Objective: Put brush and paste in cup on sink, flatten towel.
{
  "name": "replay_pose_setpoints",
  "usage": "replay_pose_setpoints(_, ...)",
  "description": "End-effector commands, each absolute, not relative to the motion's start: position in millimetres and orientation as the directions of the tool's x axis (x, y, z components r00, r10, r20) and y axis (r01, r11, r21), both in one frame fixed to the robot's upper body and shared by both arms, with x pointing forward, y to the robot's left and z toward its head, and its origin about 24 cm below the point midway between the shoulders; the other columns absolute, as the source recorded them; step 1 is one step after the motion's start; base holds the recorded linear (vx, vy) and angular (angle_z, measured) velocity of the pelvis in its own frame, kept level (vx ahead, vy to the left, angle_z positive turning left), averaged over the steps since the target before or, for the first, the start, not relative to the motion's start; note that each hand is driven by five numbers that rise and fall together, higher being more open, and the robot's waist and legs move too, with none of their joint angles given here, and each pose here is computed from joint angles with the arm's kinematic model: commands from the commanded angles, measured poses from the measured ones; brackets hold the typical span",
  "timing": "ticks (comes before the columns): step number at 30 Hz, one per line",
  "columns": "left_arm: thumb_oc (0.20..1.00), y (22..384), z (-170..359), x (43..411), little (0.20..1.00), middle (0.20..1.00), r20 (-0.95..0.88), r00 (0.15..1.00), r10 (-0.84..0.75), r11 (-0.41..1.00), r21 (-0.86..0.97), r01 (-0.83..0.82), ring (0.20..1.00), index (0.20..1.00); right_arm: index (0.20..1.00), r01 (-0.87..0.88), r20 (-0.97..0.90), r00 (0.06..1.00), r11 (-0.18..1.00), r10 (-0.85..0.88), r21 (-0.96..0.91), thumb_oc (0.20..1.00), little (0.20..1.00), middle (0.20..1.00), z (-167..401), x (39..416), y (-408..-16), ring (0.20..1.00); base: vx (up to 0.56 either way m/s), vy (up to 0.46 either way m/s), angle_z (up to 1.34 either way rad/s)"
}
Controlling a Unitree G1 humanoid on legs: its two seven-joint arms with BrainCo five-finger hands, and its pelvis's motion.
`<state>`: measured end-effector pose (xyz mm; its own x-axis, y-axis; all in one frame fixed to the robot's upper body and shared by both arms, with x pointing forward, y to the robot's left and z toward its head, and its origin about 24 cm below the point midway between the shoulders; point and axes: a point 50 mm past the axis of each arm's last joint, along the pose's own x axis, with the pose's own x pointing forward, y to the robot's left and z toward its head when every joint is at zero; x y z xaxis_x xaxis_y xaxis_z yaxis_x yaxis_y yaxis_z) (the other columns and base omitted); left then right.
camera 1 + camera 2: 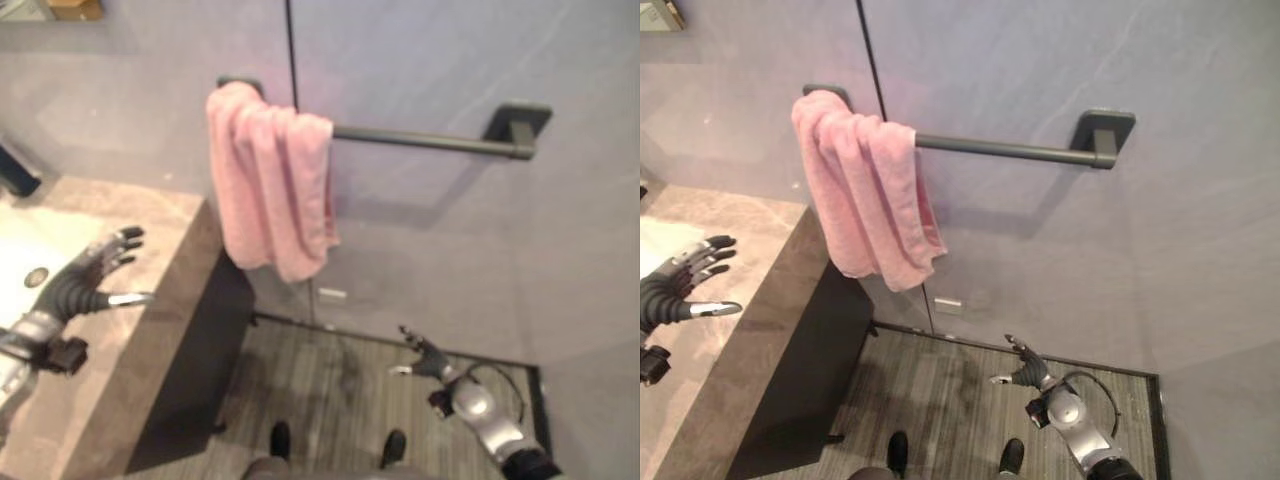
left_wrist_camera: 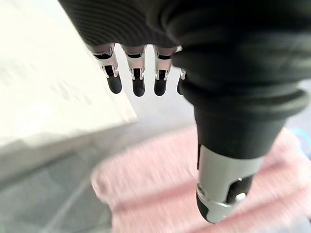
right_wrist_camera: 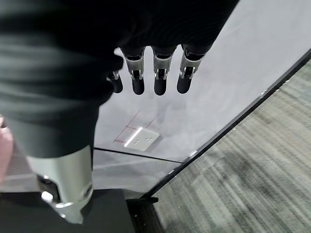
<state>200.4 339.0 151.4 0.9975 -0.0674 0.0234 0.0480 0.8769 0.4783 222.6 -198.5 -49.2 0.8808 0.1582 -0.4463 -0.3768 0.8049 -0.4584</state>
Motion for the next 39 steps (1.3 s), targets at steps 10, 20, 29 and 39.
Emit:
replay_pose_setpoints(10, 1.000, 341.3, 201.4, 246.6, 1.000, 1.000, 0.295, 0.955, -0.027, 0.852, 0.506, -0.132, 1.000, 1.000, 1.000, -0.345, -0.292, 0.932, 0.781, 0.216, -0.521, 1.000, 1.000, 1.000, -12.1, 248.5, -195.3, 1.000, 0.04, 0.071, -0.09)
replay_pose_setpoints(20, 1.000, 337.5, 198.4, 273.2, 1.000, 1.000, 0.295, 0.955, 0.001, 0.899, 0.419, -0.130, 1.000, 1.000, 1.000, -0.394, -0.316, 0.913, 0.758, 0.257, -0.520, 1.000, 1.000, 1.000, -14.5, 245.3, -189.0, 1.000, 0.05, 0.027, -0.18)
replay_pose_setpoints(29, 1.000, 333.6, 206.8, 283.9, 1.000, 1.000, 0.367, 0.929, 0.042, 0.924, 0.341, -0.176, 1.000, 1.000, 1.000, -0.408, -0.332, 0.906, 0.748, 0.262, -0.524, 1.000, 1.000, 1.000, -15.6, 241.5, -192.4, 1.000, 0.06, -0.009, -0.08)
replay_pose_setpoints(39, 0.247, 335.4, 211.5, 281.7, 0.247, 0.247, 0.366, 0.930, 0.026, 0.922, 0.351, -0.163, 0.247, 0.247, 1.000, -0.448, -0.344, 0.889, 0.725, 0.302, -0.523, 1.000, 1.000, 1.000, -16.8, 238.7, -186.9, 1.000, 0.03, -0.011, -0.02)
